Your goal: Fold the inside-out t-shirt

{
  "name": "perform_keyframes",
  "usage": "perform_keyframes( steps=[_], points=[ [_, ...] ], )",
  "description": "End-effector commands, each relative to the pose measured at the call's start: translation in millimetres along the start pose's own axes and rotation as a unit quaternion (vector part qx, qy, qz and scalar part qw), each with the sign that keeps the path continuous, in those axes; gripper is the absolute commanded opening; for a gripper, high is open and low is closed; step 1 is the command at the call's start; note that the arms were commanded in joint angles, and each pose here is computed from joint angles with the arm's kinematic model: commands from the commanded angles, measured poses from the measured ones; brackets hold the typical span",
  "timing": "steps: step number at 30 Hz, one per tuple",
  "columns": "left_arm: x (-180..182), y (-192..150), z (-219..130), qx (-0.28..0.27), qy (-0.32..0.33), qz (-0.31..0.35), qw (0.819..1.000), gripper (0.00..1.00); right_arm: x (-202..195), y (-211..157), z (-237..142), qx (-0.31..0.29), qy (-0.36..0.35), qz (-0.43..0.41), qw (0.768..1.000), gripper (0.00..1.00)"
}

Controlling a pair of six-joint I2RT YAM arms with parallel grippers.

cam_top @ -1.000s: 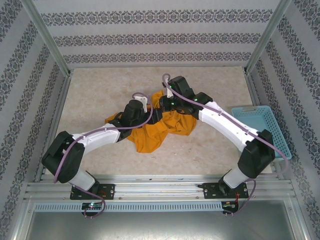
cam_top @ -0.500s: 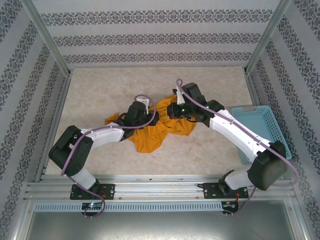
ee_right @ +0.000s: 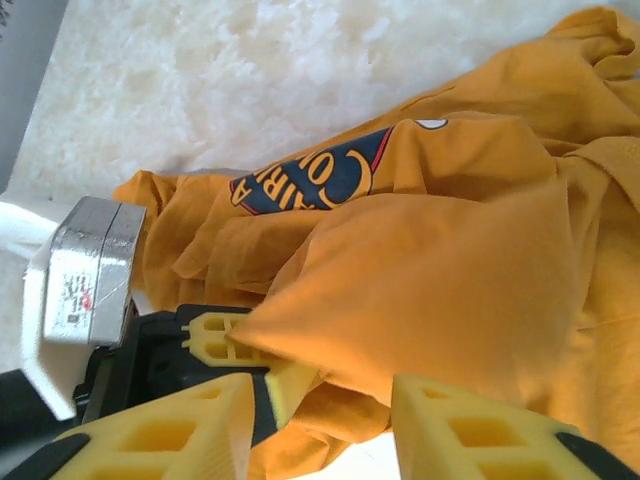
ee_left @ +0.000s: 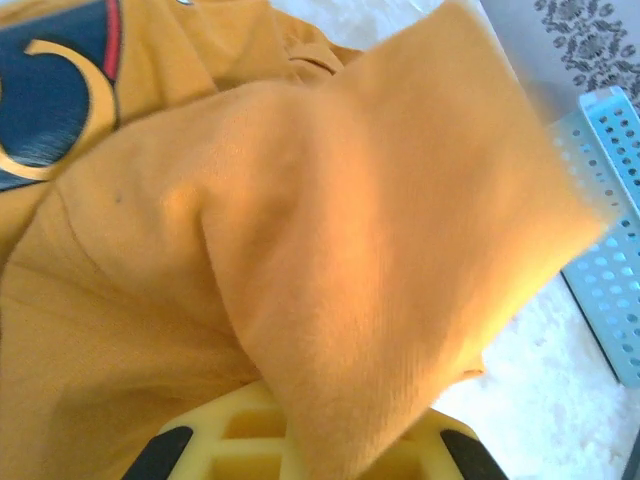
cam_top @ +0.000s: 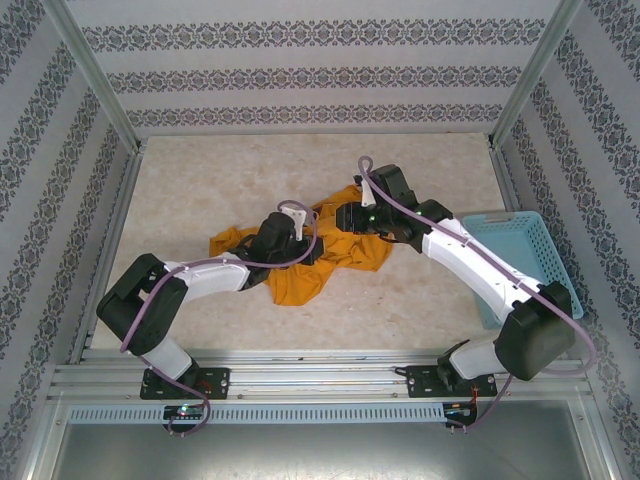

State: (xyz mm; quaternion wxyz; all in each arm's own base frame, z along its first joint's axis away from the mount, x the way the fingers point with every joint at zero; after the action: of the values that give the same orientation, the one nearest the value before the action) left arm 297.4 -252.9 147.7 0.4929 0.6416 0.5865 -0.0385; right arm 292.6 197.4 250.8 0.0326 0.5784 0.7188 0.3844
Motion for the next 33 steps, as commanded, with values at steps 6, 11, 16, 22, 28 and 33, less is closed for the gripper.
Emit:
perform_keyframes(
  steps=[6, 11, 16, 22, 28, 33],
  points=[
    [-10.7, -4.9, 3.4, 0.003, -0.037, 0.024, 0.999, 0.00, -22.7, -29.4, 6.5, 0.019, -0.081, -0.010, 0.996, 0.47],
    [-13.0, -3.3, 5.1, 0.007, -0.040, 0.022, 0.999, 0.00, -38.1, -50.2, 20.3, 0.030, -0.064, 0.033, 0.997, 0.56],
    [-12.6, -3.3, 6.1, 0.009, -0.039, 0.020, 0.999, 0.00, -37.7, -56.5, 42.5, 0.045, -0.031, 0.050, 0.997, 0.64],
    [-14.8, -4.4, 7.7, 0.016, -0.045, 0.019, 0.999, 0.00, -38.4, -33.7, 56.4, 0.033, -0.036, 0.041, 0.998, 0.52],
    [-13.9, -9.5, 7.3, 0.026, -0.046, 0.023, 0.998, 0.00, -37.4, -3.8, 54.9, 0.005, -0.038, 0.024, 0.999, 0.27],
    [-11.9, -13.9, 8.1, 0.033, -0.043, 0.027, 0.998, 0.00, -40.9, 6.6, 54.1, 0.005, -0.040, 0.022, 0.999, 0.04]
  ],
)
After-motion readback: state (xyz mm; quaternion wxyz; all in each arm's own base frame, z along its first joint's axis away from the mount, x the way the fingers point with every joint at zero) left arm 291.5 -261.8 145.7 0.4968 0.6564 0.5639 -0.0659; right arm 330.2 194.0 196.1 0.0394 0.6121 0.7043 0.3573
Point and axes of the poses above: each hand's point on the last joint's axis, 136 mm out from that joint toward the fingers, its own z axis out along the fingers, its own x axis along the line the jaws close on, y = z × x, the point moved 7 cm from there along -z, back along the fingers, and after that the axes turned 5 degrees about -z, right-handed, at the moved point
